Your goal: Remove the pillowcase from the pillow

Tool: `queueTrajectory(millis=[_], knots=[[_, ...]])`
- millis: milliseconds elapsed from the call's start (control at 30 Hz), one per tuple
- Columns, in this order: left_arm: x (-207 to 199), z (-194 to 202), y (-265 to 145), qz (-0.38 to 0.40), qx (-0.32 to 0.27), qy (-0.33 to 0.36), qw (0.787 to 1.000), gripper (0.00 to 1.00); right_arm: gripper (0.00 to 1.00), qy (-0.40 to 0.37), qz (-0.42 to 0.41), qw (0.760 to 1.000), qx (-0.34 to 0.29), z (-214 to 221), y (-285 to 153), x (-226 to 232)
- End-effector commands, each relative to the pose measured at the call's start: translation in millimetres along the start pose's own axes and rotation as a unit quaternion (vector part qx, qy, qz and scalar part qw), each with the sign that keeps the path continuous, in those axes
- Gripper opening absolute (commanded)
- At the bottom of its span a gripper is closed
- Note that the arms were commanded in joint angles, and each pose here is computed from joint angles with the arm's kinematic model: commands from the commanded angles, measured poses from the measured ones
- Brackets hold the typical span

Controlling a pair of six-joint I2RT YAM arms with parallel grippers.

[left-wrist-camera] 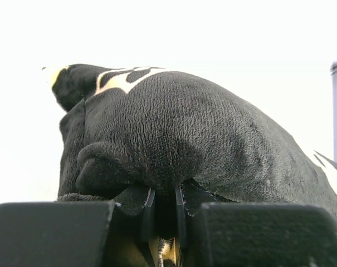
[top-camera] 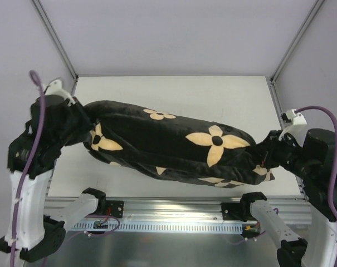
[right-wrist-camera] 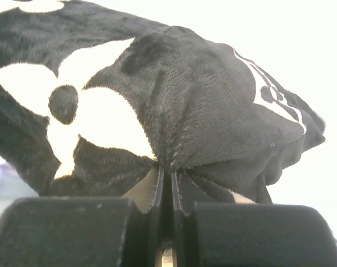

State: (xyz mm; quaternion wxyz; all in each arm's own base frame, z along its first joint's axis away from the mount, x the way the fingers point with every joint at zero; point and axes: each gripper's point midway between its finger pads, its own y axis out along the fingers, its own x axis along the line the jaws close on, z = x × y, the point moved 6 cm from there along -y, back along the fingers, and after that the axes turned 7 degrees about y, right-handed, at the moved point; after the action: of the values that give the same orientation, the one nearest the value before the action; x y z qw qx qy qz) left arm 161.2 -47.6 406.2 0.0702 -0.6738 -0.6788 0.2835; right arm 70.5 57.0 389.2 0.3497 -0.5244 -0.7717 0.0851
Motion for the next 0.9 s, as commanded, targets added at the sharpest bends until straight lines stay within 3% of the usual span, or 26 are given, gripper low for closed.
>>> queueTrajectory(millis=[0, 167, 300, 500, 567, 600, 633, 667, 700, 733, 767, 800, 867], knots=[[25.1, -30.5, -72.4, -0.032, -0.149, -0.018, 0.988, 0.0, 0.01, -0.05, -0.056, 0.996, -0.038, -1.5, -28.8, 17.7], [40.6, -22.0, -123.3, -0.024, -0.19, -0.034, 0.981, 0.0, 0.01, -0.036, -0.123, 0.99, -0.065, 2.7, -53.9, 39.5], [37.5, -9.7, -108.6, -0.024, -0.138, -0.027, 0.99, 0.0, 0.01, 0.0, -0.155, 0.986, -0.067, -4.6, -39.3, 46.2], [27.5, -18.8, -34.8, -0.101, -0.033, 0.014, 0.994, 0.0, 0.01, 0.078, -0.062, 0.994, -0.035, -38.1, 45.6, 16.2], [15.5, -37.1, 12.5, -0.119, 0.006, 0.039, 0.992, 0.0, 0.01, 0.086, -0.053, 0.994, -0.029, -62.1, 81.1, 11.9], [12.9, -43.6, 30.4, -0.115, 0.023, 0.041, 0.992, 0.0, 0.01, 0.104, -0.028, 0.994, 0.006, -75.2, 123.0, 0.7], [7.7, -53.8, 70.3, -0.109, 0.059, 0.038, 0.991, 0.0, 0.01, 0.1, -0.032, 0.994, -0.008, -98.0, 139.4, 2.8], [11.2, -63.1, 95.3, -0.079, 0.079, 0.007, 0.994, 0.0, 0.02, 0.124, 0.008, 0.992, 0.034, -109.1, 192.6, -17.9], [10.2, -79.6, 108.3, -0.067, 0.07, -0.003, 0.995, 0.01, 0.11, 0.118, 0.006, 0.993, 0.007, -142.6, 201.4, -11.9], [18.6, -78.7, 160.5, -0.078, 0.116, -0.01, 0.99, 0.15, 0.47, 0.133, 0.028, 0.99, 0.021, -153.6, 218.0, -21.8], [29.4, -79.4, 179.0, -0.09, 0.143, -0.023, 0.985, 0.59, 0.61, 0.142, 0.046, 0.988, 0.03, -164.9, 233.8, -27.8], [28.5, -89.6, 204.3, -0.079, 0.152, -0.03, 0.985, 0.84, 0.79, 0.147, 0.063, 0.986, 0.049, -181.9, 254.6, -32.7], [28.1, -86.4, 209.5, -0.074, 0.16, -0.033, 0.984, 0.99, 0.84, 0.139, 0.092, 0.985, 0.05, -192.9, 261.6, -38.1]])
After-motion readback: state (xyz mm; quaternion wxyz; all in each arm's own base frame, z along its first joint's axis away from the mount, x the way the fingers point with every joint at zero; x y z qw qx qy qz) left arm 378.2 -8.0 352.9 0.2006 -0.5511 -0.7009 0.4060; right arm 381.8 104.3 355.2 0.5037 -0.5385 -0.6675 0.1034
